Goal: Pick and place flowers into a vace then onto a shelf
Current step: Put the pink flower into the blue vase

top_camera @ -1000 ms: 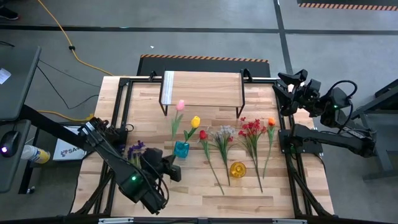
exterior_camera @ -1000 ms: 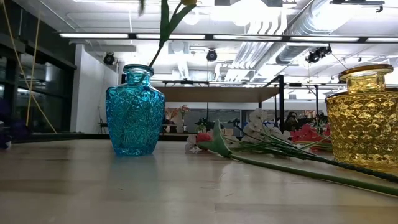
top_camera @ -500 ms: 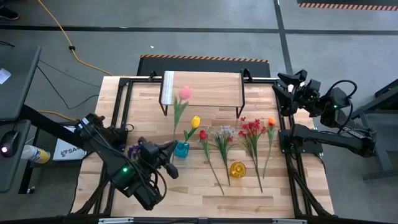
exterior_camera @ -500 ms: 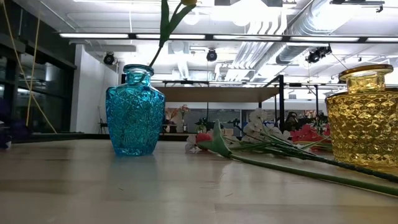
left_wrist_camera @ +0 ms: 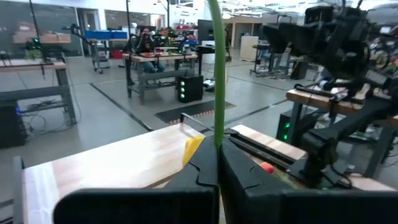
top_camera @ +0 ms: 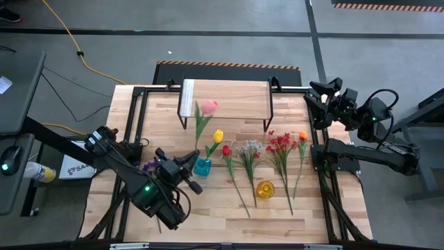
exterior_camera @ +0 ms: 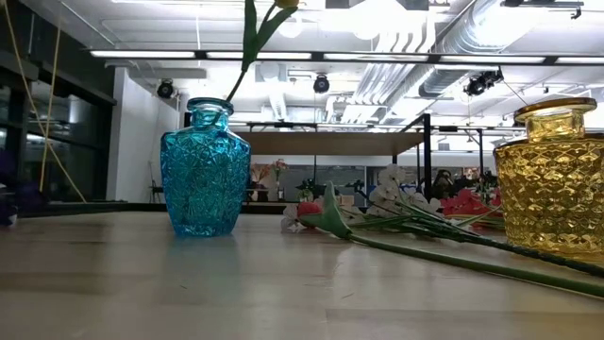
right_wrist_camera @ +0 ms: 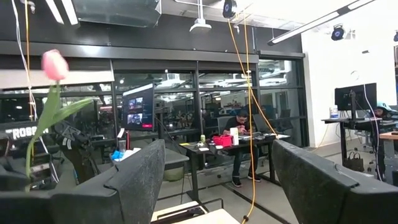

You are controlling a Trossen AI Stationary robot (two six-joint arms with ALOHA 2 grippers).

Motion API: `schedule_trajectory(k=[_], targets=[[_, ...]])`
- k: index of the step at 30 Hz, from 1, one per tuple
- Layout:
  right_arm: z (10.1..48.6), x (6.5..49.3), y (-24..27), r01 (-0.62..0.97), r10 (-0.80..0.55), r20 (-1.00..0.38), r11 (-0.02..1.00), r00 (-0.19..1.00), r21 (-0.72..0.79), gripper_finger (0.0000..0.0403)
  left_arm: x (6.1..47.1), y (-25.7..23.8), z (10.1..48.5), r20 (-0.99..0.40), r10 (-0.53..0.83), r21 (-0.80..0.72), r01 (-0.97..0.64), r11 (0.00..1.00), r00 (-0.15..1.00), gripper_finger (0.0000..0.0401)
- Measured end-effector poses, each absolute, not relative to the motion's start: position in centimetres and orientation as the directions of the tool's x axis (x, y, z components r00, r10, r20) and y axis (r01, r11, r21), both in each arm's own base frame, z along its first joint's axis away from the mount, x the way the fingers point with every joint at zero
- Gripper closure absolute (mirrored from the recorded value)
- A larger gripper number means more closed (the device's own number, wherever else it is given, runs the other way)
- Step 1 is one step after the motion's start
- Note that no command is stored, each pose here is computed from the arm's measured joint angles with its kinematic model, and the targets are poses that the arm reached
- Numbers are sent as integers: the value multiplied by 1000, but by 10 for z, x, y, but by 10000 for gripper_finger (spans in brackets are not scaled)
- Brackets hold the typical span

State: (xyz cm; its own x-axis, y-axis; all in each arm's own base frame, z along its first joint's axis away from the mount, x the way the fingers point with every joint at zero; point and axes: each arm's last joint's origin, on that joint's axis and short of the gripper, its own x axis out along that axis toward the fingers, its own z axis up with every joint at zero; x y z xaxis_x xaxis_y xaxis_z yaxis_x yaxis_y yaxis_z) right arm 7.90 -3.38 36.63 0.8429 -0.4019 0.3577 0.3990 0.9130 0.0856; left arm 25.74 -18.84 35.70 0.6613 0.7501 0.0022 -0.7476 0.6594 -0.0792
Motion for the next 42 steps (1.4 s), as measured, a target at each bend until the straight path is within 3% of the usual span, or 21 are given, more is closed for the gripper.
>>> schedule_trajectory(k=[22, 42], targets=[[366, 79, -34, 399, -403, 356, 913, 843, 86, 116, 270, -152, 247, -2, 822, -216, -803, 555, 569, 370], [363, 80, -34, 400, -407, 322, 912, 855, 93, 116, 270, -148, 208, 0, 828, -317, -785, 532, 561, 370]])
